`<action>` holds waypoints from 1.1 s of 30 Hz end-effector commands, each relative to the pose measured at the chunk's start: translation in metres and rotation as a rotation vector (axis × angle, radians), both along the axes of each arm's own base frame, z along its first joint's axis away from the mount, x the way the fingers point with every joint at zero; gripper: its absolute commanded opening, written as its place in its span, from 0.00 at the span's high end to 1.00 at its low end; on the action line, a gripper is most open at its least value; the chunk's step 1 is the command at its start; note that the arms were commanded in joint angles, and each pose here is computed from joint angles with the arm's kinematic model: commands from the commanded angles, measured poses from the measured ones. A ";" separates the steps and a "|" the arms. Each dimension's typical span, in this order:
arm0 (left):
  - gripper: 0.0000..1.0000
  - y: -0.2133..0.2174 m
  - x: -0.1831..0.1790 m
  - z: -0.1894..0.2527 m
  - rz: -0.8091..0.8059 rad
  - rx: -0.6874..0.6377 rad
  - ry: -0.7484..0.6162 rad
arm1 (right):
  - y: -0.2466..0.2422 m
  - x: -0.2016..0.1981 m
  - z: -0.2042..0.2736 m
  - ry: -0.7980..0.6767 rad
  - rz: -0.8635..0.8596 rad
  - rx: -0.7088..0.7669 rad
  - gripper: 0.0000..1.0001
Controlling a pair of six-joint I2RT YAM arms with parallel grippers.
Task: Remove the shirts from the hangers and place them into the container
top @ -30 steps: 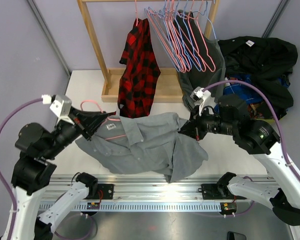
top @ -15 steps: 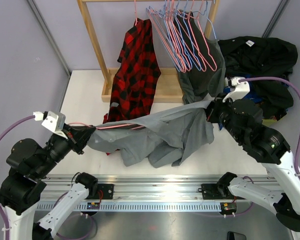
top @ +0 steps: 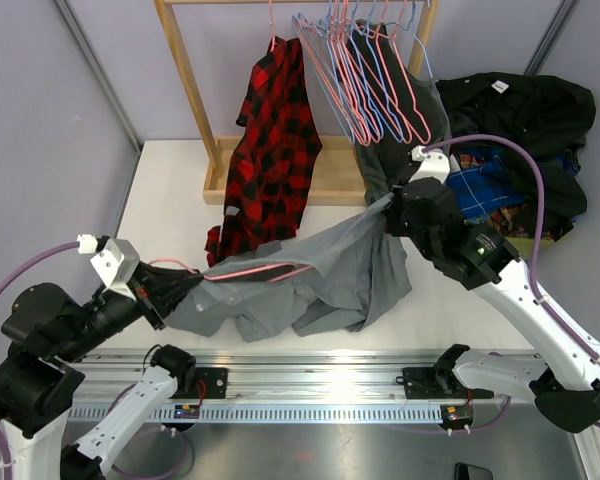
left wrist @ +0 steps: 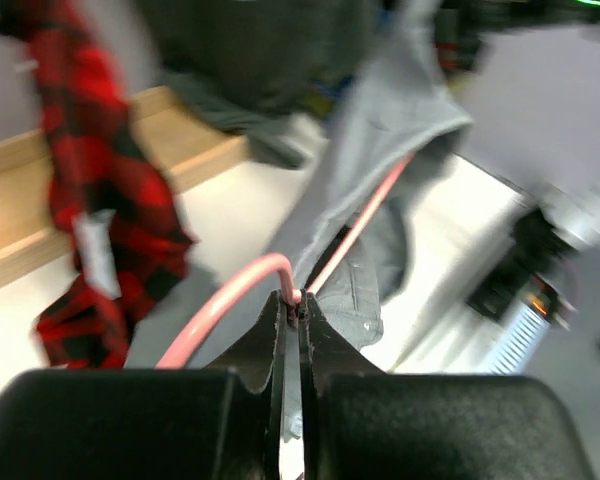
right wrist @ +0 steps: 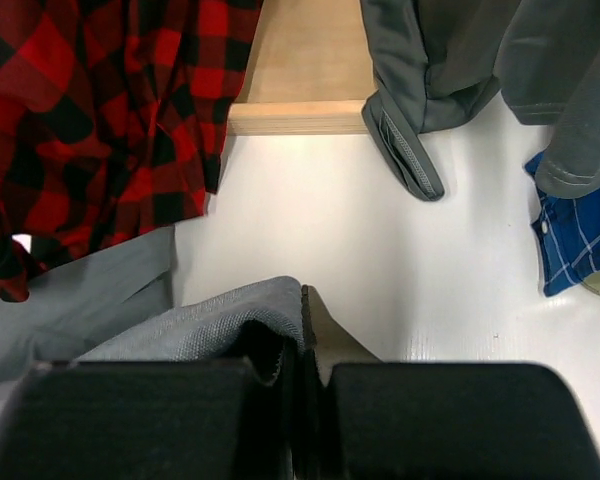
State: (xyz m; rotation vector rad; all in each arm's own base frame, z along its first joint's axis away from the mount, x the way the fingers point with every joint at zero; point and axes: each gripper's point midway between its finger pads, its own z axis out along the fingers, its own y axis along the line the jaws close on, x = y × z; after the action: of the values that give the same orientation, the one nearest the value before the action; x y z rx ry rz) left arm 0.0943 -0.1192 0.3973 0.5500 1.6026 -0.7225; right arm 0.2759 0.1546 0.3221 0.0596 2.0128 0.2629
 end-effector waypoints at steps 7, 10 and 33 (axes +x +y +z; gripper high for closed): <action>1.00 -0.024 -0.115 0.050 -0.578 -0.013 -0.219 | -0.018 0.007 0.003 -0.025 -0.078 -0.008 1.00; 1.00 -0.023 -0.134 0.048 -0.668 0.003 -0.243 | -0.018 0.005 0.000 -0.016 -0.065 -0.018 1.00; 1.00 -0.039 -0.012 0.104 -0.243 -0.285 -0.266 | 0.133 -0.062 -0.102 0.344 0.666 0.030 1.00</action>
State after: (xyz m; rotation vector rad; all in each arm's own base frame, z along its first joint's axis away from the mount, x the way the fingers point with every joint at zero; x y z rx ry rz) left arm 0.0546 -0.1608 0.4559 0.7398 1.2494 -1.0577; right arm 0.2390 0.2629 0.2216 -0.4102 2.3266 0.6264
